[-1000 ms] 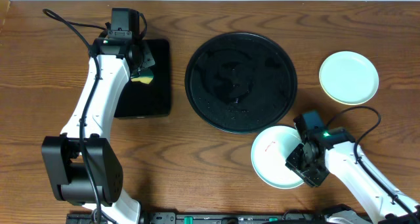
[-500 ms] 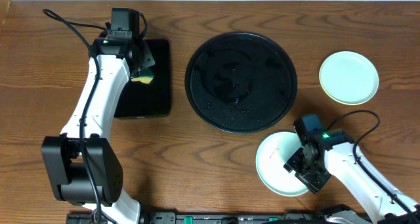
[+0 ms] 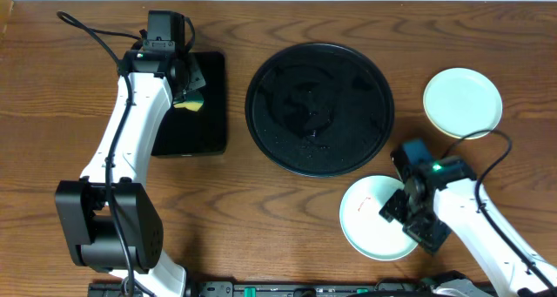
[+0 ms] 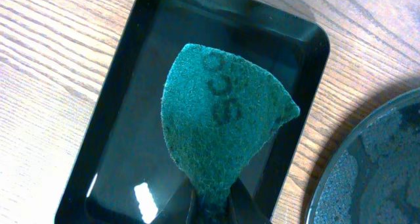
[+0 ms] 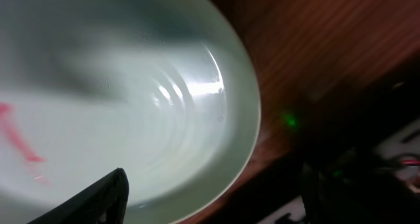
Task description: Clean dirty plates on tray and stack at the side
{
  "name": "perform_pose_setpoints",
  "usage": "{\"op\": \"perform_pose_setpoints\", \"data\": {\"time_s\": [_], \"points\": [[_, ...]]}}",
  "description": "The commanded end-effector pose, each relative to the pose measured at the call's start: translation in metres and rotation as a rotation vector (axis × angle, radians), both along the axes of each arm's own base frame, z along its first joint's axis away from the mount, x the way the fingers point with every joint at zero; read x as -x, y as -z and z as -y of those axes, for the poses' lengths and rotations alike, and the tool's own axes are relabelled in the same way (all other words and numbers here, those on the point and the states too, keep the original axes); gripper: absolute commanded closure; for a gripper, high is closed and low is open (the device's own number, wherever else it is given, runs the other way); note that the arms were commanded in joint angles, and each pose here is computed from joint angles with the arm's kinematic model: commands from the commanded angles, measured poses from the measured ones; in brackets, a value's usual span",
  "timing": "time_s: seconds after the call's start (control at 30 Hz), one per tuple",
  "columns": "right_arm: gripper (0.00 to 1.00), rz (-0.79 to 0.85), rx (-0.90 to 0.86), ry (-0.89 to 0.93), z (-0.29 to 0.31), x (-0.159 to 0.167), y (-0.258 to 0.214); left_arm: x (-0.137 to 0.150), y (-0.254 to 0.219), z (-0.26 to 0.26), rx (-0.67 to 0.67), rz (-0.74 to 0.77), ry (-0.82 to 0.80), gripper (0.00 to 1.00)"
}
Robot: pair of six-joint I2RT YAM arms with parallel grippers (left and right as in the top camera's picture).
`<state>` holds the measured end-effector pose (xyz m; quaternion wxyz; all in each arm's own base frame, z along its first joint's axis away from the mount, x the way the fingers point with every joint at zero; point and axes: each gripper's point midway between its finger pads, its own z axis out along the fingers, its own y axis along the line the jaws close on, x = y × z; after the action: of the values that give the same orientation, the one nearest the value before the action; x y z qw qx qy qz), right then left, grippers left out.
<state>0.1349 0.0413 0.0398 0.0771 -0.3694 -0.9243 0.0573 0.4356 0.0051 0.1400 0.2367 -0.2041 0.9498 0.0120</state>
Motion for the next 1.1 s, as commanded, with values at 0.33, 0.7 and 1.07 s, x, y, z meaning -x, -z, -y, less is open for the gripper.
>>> {"op": "perform_pose_setpoints", "data": {"time_s": [0.33,0.7,1.07], "points": [[0.2,-0.062,-0.1,0.065,-0.018,0.033,0.039,-0.001,0.005,-0.001,0.001,-0.009,-0.008,0.92],[0.41,0.009,-0.126,0.06,-0.022,0.018,0.047,-0.001,0.005,-0.001,0.001,-0.009,-0.008,0.92],[0.99,0.066,-0.149,0.004,-0.026,0.005,0.049,-0.001,0.005,-0.001,0.001,-0.01,-0.008,0.92]]}}
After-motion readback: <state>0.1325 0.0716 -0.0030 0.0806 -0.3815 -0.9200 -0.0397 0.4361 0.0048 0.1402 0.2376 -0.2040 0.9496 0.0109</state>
